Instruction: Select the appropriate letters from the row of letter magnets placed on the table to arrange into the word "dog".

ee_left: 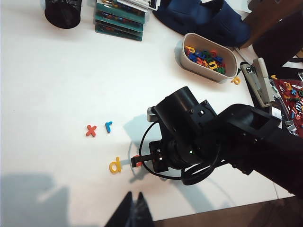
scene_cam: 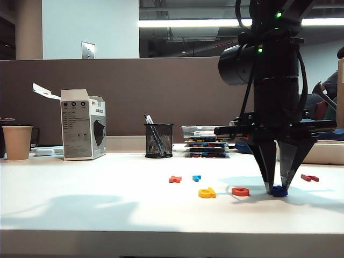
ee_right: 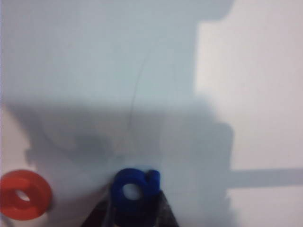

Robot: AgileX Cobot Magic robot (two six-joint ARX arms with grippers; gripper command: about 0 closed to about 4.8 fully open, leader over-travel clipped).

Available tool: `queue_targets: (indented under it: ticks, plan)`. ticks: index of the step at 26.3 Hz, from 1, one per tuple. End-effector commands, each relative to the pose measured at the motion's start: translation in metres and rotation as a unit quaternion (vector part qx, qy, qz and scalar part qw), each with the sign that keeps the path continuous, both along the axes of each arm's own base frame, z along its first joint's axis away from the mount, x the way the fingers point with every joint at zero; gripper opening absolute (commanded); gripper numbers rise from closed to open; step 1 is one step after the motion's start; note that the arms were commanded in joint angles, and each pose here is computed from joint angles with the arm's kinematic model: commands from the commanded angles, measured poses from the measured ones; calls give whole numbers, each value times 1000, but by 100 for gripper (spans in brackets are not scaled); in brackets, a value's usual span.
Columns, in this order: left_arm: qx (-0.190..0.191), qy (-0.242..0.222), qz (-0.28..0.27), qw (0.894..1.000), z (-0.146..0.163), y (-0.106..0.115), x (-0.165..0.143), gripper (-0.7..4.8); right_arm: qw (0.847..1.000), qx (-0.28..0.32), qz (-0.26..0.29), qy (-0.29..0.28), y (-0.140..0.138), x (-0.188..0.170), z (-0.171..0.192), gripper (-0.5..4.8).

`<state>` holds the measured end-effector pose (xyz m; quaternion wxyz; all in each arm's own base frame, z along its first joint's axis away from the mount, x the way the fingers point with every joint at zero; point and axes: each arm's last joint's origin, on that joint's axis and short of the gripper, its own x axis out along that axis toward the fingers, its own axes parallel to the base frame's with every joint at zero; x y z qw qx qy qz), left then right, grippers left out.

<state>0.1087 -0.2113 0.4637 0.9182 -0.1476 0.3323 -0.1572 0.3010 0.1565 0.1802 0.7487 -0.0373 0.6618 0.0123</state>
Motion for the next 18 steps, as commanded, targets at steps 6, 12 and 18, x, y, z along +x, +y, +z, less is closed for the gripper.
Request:
queue_targets:
  ticks: [6, 12, 18]
  plan:
    - [-5, -3, 4, 1000, 2, 1, 0, -5, 1000, 0, -1, 22, -1, -4, 0, 44]
    - [-5, -3, 4, 1000, 2, 1, 0, -5, 1000, -3, -1, 28, -2, -5, 0, 44]
    - [-5, -3, 4, 1000, 2, 1, 0, -5, 1000, -2, -1, 21, -2, -4, 0, 44]
